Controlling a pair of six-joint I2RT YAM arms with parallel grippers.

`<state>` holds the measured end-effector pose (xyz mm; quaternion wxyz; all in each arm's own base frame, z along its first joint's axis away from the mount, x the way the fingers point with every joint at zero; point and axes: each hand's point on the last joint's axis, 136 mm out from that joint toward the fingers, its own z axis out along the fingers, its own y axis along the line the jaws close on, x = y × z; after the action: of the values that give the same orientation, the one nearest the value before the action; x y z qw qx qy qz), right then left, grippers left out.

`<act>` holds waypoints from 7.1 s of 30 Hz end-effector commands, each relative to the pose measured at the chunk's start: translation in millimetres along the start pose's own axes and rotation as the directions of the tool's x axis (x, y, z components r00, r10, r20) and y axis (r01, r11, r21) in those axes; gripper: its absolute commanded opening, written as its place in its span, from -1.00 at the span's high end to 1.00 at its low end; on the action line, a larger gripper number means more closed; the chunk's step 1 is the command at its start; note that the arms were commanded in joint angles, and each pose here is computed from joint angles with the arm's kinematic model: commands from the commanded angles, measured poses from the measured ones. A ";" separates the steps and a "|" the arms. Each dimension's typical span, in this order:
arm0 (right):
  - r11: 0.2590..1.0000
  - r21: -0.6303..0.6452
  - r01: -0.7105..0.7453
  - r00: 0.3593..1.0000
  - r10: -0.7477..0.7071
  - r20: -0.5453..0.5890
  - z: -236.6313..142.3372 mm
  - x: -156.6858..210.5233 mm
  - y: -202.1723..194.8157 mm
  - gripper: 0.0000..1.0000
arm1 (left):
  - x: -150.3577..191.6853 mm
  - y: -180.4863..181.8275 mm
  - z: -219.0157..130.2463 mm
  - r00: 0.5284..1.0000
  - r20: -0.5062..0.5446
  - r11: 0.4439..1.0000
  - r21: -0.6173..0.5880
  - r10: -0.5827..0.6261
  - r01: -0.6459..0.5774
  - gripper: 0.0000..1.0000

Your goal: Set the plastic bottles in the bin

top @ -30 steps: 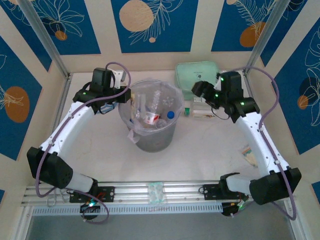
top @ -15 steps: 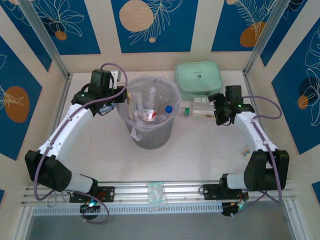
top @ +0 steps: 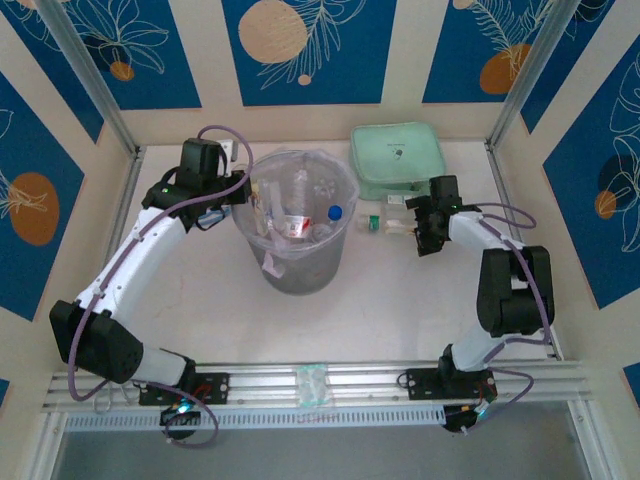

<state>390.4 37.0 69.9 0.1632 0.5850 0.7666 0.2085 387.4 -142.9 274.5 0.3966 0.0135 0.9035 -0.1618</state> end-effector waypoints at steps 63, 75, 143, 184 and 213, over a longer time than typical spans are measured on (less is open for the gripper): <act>0.349 -0.510 0.786 0.596 -0.645 0.479 -304.7 141.7 167.9 0.34 | -16.5 6.3 -0.3 0.994 0.093 0.998 -0.001 0.058 -0.058 1.00; 0.305 -0.619 0.723 0.560 -0.785 0.267 -218.7 246.5 183.4 0.32 | -16.7 6.7 -1.0 0.994 0.098 0.999 -0.001 0.052 -0.052 1.00; -0.023 -0.506 0.862 -0.042 -0.999 -0.025 -150.5 327.4 131.4 -0.23 | -18.3 9.0 -1.6 0.993 0.106 0.998 -0.004 0.059 -0.058 1.00; 0.997 -0.073 -0.015 0.998 0.019 0.056 -59.8 -45.7 33.8 -0.66 | -42.9 52.3 -31.6 0.990 0.143 0.996 -0.091 0.014 0.000 1.00; 0.988 -0.032 -0.152 0.984 0.148 -0.101 54.9 -72.3 36.0 -0.61 | 3.2 71.4 14.5 0.989 -0.138 0.995 -0.076 0.053 -0.064 1.00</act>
<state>462.0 -16.2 44.7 0.1257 0.6167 0.7302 0.2659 408.3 -57.8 272.9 0.3816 0.0048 0.9211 -0.0772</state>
